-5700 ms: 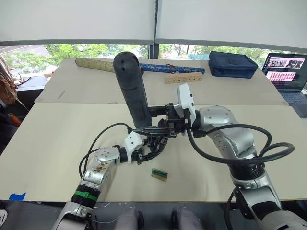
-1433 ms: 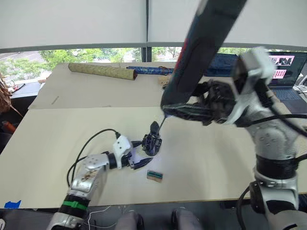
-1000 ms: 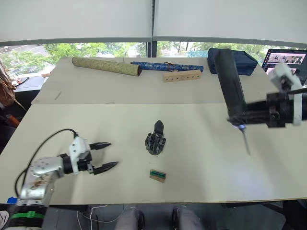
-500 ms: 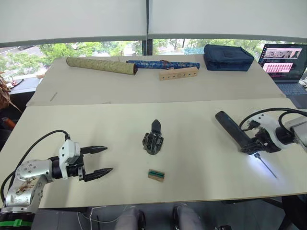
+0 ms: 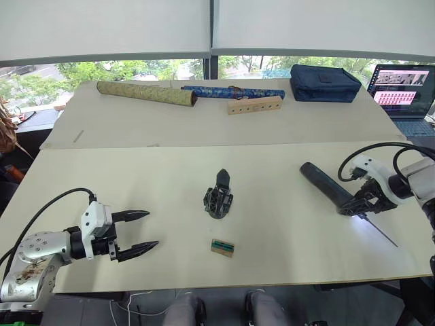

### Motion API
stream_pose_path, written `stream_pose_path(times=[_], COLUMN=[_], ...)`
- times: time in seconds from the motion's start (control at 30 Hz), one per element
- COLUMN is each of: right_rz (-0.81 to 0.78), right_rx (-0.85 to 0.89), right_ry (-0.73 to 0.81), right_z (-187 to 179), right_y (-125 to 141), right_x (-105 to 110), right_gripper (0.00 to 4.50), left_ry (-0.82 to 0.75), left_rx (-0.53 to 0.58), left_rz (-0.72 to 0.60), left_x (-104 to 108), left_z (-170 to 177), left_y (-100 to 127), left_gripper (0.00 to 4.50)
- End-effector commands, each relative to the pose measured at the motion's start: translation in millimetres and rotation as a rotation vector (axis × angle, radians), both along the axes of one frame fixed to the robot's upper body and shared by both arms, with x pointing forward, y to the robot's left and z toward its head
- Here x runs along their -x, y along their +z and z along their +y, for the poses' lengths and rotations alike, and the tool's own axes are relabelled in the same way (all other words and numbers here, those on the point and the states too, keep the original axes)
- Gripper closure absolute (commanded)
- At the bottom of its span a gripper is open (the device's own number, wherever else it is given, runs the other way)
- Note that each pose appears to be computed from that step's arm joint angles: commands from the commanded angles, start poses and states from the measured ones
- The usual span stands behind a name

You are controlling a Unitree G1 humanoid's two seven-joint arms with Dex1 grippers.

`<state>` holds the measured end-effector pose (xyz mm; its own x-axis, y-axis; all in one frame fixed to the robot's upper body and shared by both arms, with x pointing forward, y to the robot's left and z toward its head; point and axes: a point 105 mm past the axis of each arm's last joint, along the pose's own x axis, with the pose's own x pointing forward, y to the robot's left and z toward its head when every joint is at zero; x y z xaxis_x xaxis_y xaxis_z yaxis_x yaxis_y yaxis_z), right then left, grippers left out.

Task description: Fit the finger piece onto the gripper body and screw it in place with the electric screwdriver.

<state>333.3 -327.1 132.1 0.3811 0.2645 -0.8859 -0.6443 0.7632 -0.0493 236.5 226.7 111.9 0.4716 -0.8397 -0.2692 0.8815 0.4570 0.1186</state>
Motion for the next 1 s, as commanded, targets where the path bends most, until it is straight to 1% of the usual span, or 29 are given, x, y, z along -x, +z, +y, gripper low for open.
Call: stream_pose_path(times=[0.03, 0.1, 0.2, 0.23, 0.27, 0.33, 0.43, 0.5, 0.57, 0.63, 0.67, 0.83, 1.0], right_rz=[-0.113, -0.165, -0.266, -0.388, -0.481, -0.585, -0.605, -0.713, -0.763, -0.726, -0.732, -0.760, -0.782], right_rx=[-0.027, -0.053, -0.084, -0.096, -0.181, -0.282, -0.341, -0.487, -0.581, -0.582, -0.588, -0.559, -0.557], right_ry=[0.032, 0.100, 0.253, 0.338, 0.443, 0.555, 0.687, 0.777, 0.816, 0.943, 0.975, 1.093, 1.077], right_z=[-10, -9, 1, 9, 25, 42, 65, 100, 124, 143, 149, 159, 156], right_y=[40, 57, 79, 90, 100, 109, 92, 89, 85, 65, 59, 33, 32], right_x=[2, 7, 13, 9, 11, 18, 28, 37, 47, 65, 70, 81, 78], right_gripper=[0.10, 0.10, 0.10, 0.10, 0.10, 0.10, 0.10, 0.10, 0.10, 0.10, 0.10, 0.10, 0.10], left_ry=[0.025, 0.050, 0.080, 0.089, 0.096, 0.144, 0.196, 0.228, 0.255, 0.284, 0.289, 0.308, 0.305], left_rx=[0.007, -0.001, -0.037, -0.063, -0.094, -0.160, -0.241, -0.292, -0.303, -0.296, -0.296, -0.301, -0.274], left_rz=[-0.037, -0.043, -0.029, -0.014, -0.015, -0.043, -0.112, -0.142, -0.152, -0.166, -0.166, -0.177, -0.193], left_x=[1, 2, 6, 9, 11, 10, 7, 9, 11, 13, 14, 19, 22], left_z=[5, 10, 20, 25, 30, 42, 55, 62, 67, 69, 69, 67, 63], left_y=[16, 16, 12, 9, 7, 3, -3, -9, -12, -12, -13, -17, -14], left_gripper=[0.00, 0.00, 0.00, 0.00, 0.00, 0.00, 0.00, 0.00, 0.00, 0.00, 0.00, 0.00, 0.00])
